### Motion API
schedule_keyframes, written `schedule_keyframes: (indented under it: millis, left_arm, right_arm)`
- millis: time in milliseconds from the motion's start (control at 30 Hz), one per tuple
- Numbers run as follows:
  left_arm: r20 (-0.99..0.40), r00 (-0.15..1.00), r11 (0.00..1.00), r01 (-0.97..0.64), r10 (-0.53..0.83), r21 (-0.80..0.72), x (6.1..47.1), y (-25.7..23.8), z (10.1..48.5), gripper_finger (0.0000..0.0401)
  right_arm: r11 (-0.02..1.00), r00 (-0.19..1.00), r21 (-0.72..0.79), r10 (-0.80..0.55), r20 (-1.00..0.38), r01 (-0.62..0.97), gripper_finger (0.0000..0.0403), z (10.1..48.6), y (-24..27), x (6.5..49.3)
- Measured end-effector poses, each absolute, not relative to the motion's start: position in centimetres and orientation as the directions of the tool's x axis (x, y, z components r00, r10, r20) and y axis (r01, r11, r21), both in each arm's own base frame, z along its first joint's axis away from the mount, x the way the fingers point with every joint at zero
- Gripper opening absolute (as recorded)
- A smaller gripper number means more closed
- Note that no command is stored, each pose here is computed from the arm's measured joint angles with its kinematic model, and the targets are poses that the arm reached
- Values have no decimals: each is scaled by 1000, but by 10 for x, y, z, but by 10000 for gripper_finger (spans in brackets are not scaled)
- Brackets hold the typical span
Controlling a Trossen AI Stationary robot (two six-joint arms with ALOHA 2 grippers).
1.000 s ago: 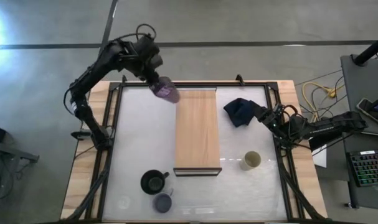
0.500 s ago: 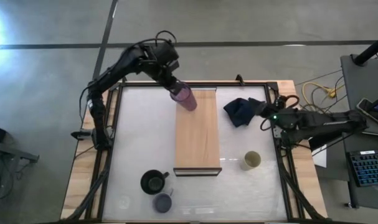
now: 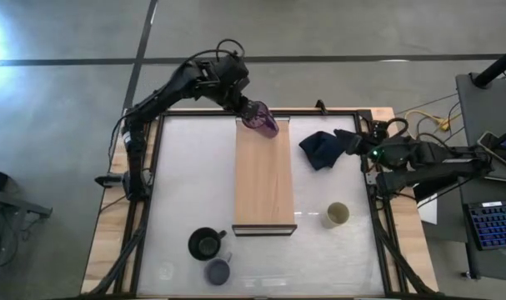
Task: Stack small to large cups/mugs on shelf
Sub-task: Put the violet transparent cup on the shelf
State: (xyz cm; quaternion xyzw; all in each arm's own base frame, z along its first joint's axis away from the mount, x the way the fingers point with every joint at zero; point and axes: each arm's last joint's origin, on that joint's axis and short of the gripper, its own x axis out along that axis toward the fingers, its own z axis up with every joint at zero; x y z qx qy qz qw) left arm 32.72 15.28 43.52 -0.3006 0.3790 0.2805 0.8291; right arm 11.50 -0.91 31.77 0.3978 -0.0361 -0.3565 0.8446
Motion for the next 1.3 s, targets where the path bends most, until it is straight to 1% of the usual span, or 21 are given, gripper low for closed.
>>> schedule_keyframes:
  millis: [167, 300, 400, 533, 600, 700, 833, 1000, 1167, 1300]
  left_arm:
    - [-814, 537, 661, -696, 219, -281, 336, 156, 425, 0]
    - [-807, 547, 663, -692, 223, -286, 329, 153, 432, 0]
    - [-796, 561, 665, -687, 229, -292, 320, 148, 441, 0]
    - [-807, 544, 662, -694, 227, -282, 314, 146, 443, 0]
    - [-815, 535, 661, -697, 223, -277, 313, 145, 442, 0]
    - [-816, 539, 665, -690, 210, -286, 314, 145, 442, 0]
    - [-815, 547, 674, -677, 190, -297, 314, 144, 442, 0]
    - [-817, 549, 688, -663, 177, -296, 315, 144, 441, 0]
    - [-822, 543, 697, -656, 170, -288, 315, 144, 440, 0]
    - [-823, 542, 706, -650, 172, -281, 315, 144, 440, 0]
  right_arm:
    - [428, 761, 693, -587, -276, 580, 180, 310, -7, 126]
    - [436, 756, 661, -568, -323, 610, 157, 303, -5, 142]
    - [462, 765, 646, -559, -319, 608, 121, 301, -5, 156]
    - [492, 781, 644, -556, -284, 585, 52, 302, -15, 175]
    - [512, 800, 647, -532, -277, 565, 21, 302, -24, 185]
    - [521, 837, 677, -470, -281, 519, 13, 298, -43, 196]
    - [509, 873, 716, -366, -322, 477, 9, 286, -73, 210]
    - [491, 923, 782, -222, -313, 383, 9, 274, -100, 228]
    - [537, 939, 777, -99, -328, 328, 9, 281, -112, 254]
    - [575, 912, 728, -81, -402, 372, 9, 286, -120, 273]
